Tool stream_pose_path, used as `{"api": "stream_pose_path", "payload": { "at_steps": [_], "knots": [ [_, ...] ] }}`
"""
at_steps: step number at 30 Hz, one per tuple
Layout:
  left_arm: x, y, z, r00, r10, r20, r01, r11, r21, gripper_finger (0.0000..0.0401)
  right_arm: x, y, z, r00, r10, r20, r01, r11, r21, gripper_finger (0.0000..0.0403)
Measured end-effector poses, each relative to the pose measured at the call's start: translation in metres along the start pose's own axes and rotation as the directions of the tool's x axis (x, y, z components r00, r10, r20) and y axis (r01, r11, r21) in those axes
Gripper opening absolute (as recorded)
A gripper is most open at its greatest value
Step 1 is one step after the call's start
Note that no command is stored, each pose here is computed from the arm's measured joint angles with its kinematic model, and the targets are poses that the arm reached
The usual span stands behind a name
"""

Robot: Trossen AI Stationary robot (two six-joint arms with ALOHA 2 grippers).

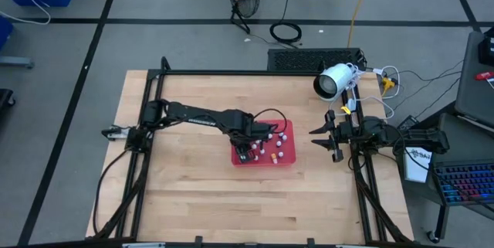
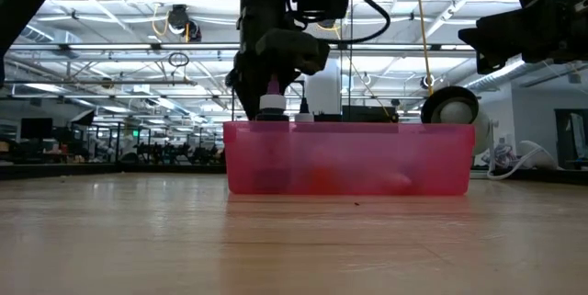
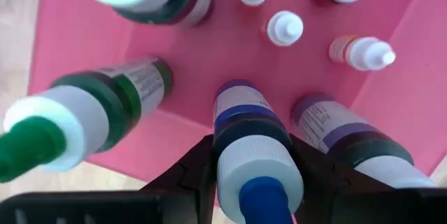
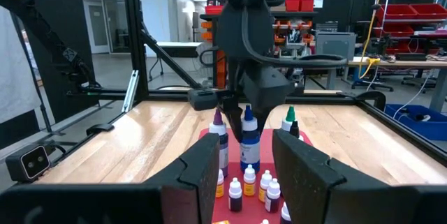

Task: Pick & Place food coloring
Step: Put the big blue food coloring bottle into the red bin, then return to Home Position

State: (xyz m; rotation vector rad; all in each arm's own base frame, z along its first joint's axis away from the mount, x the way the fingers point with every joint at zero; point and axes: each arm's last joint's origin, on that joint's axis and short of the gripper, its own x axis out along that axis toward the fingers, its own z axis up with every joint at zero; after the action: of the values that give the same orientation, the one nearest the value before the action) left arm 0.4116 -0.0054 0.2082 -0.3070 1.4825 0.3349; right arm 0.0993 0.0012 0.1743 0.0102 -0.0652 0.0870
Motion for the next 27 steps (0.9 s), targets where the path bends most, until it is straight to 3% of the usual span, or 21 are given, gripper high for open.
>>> {"api": "stream_pose_path", "payload": {
  "at_steps": [7,14,19,23,27],
  "knots": [
    [0.0,-0.001,0.001,1.0,-0.019,0.016,0.019,1.0,-0.005,0.0142,0.0,0.0,0.0,1.0,0.0,0.0,0.0,1.0,0.0,0.0126],
    [-0.004,0.0,0.001,1.0,-0.018,0.024,0.018,1.0,-0.005,0.028,0.0,0.0,0.0,1.0,0.0,0.0,0.0,1.0,0.0,0.0126],
    [-0.018,0.001,0.0,0.999,-0.024,0.038,0.024,1.0,-0.004,0.0346,0.0,0.0,0.0,1.0,0.0,0.0,0.0,1.0,0.0,0.0126],
    [-0.062,0.003,-0.007,0.986,-0.001,0.165,-0.002,1.0,0.024,0.0376,0.0,0.0,0.0,1.0,0.0,-0.001,0.0,1.0,0.0,0.0126],
    [-0.129,0.004,-0.038,0.914,0.076,0.399,-0.1,0.994,0.04,0.039,0.0,0.0,0.0,1.0,0.0,0.001,0.0,1.0,0.0,0.0126]
  ]
}}
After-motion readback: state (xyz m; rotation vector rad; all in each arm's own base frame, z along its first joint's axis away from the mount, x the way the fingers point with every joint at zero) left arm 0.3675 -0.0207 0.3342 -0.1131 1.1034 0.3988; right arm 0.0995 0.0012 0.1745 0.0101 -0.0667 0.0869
